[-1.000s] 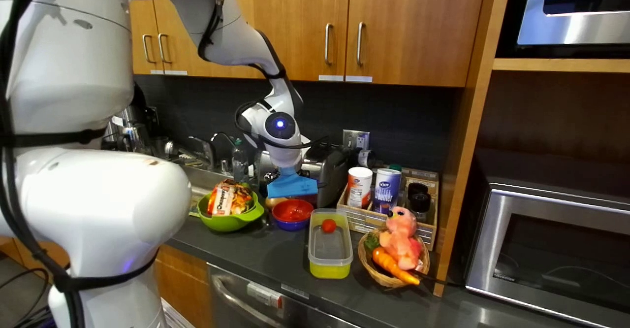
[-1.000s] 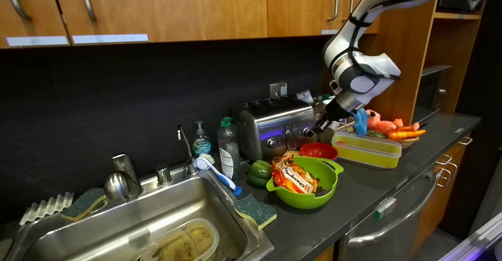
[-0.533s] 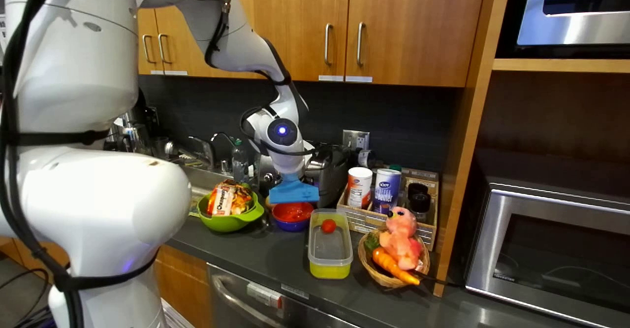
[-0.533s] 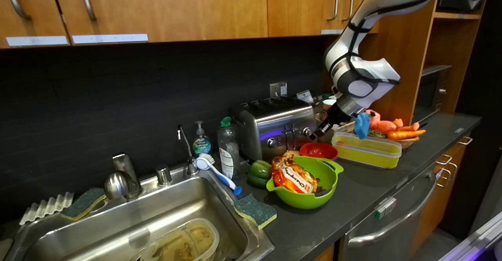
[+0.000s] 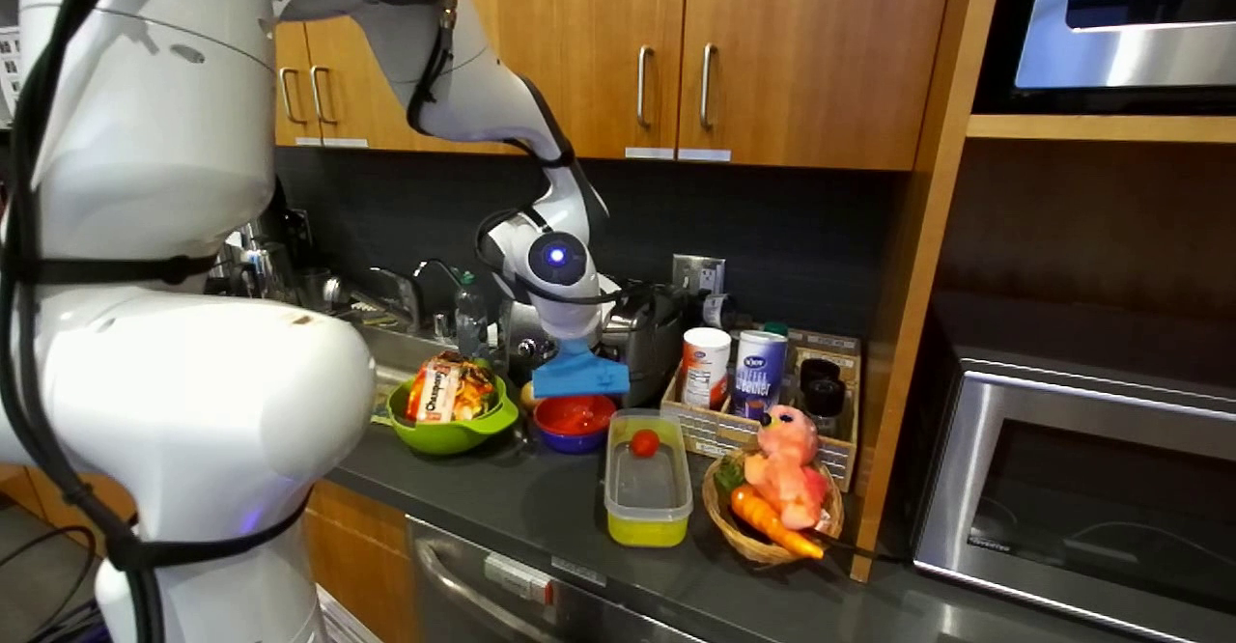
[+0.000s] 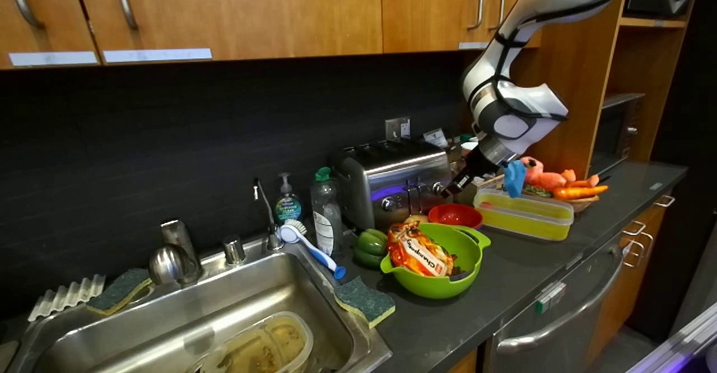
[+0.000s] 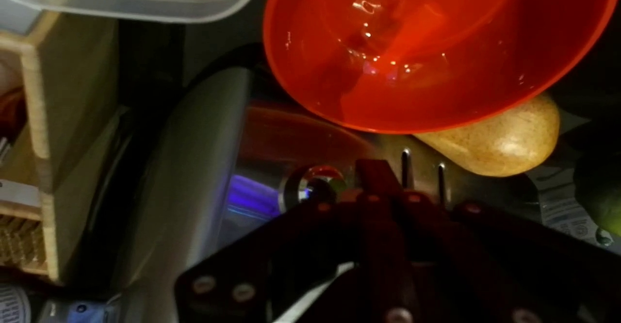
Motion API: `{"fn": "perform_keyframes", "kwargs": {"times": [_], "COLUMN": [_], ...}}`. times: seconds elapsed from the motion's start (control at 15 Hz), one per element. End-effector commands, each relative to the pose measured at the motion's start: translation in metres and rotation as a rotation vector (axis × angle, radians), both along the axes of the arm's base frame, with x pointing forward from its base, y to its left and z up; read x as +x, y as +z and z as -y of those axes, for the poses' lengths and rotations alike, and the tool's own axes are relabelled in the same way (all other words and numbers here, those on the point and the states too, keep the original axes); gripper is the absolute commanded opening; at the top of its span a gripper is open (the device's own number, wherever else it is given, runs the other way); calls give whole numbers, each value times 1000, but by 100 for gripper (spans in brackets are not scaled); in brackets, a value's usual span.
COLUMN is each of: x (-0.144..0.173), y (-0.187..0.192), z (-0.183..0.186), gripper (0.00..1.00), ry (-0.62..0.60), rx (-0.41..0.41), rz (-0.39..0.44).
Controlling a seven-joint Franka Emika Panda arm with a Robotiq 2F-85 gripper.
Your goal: Press the right knob on the toaster
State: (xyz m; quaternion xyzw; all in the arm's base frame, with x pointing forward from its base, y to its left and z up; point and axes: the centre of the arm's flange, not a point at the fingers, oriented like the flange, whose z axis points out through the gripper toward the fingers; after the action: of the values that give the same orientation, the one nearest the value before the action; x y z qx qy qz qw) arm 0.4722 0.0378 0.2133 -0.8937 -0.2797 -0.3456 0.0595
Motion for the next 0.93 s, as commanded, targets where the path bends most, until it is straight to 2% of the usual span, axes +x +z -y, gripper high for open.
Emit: {"fn": "perform_keyframes", "kwargs": {"times": [0.0,0.87], "x": [4,8], "y": [1,5], "z": [1,10], "gripper": [0,0], "ry": [-16,-34], "rx": [-22,-8], "rz": [32,62]}}
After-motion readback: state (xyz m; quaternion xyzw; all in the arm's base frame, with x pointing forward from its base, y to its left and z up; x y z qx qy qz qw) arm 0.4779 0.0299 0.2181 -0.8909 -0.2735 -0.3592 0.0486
